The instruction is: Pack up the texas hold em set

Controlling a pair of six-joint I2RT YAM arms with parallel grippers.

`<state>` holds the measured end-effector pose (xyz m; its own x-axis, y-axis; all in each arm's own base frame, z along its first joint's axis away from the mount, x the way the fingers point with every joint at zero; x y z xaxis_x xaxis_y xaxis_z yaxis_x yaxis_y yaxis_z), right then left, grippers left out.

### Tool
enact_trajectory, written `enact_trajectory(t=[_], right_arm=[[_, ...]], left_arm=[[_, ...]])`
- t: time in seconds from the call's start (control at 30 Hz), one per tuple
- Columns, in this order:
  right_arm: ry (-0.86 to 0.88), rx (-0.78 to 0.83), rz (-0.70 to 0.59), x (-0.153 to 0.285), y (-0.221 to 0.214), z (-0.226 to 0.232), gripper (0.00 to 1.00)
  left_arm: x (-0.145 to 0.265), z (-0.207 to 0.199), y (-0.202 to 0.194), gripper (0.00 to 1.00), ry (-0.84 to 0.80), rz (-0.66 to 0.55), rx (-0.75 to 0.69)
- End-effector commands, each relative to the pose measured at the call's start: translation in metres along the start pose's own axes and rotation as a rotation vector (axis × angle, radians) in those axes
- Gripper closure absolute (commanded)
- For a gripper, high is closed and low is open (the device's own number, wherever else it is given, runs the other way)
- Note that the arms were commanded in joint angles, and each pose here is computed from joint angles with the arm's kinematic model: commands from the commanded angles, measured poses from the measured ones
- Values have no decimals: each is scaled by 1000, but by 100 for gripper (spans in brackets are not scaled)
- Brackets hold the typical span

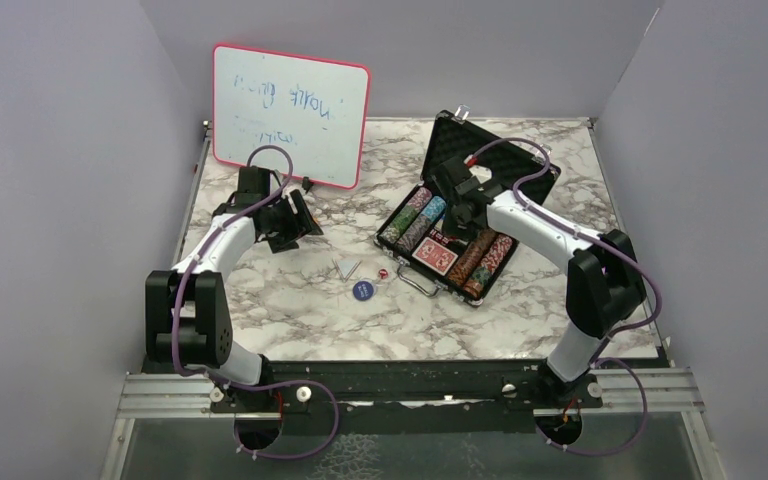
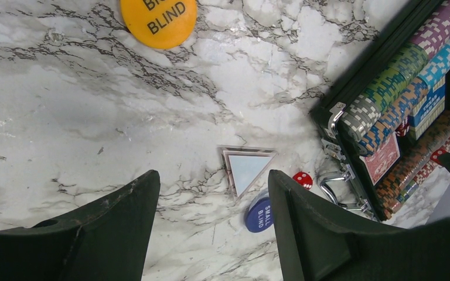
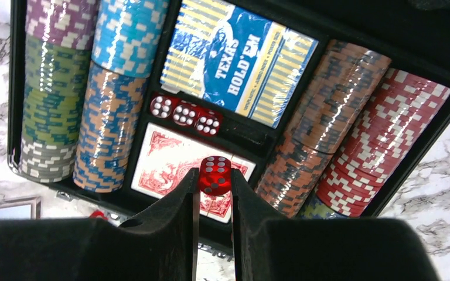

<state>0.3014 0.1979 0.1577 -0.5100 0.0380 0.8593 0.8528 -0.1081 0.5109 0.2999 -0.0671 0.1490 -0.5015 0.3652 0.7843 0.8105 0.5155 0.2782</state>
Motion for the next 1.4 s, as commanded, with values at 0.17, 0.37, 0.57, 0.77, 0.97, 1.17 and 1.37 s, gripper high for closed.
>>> enact_trajectory(t=[0.17,0.37,0.57,0.77,0.97,1.17,1.37], right_arm=[[-19,-69,13,-26,-2,-10,76],[-14,-84,25,-38,-2,-12,76],[-12,-92,11,-45,4,-13,75],[-13,-100,27,-51,4,-15,75],[11,-112,57,-50,-1,-13,75],[12,-114,89,-52,-8,-14,75],[-1,-104,90,-56,-9,-15,73]], left_arm=[[-4,-2,7,29,19,-6,-18],[-6,-1,7,29,22,1,-17],[-7,-2,9,29,25,2,-16],[-6,-5,12,29,21,-3,-17],[-5,-3,11,30,26,-4,-17],[-5,-3,11,29,27,-4,-16],[-6,-2,10,29,30,-3,-16]])
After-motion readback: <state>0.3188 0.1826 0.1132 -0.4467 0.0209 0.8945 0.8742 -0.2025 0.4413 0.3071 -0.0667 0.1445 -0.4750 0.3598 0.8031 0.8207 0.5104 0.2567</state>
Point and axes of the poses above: each gripper's point midway between its finger pads, its own x axis back along the fingers, its own z axis along the line the jaws close on, y = z × x, the point moved 7 cm from there along x, back along the fingers, and after that the axes turned 8 degrees about x, right-handed, at the moved point
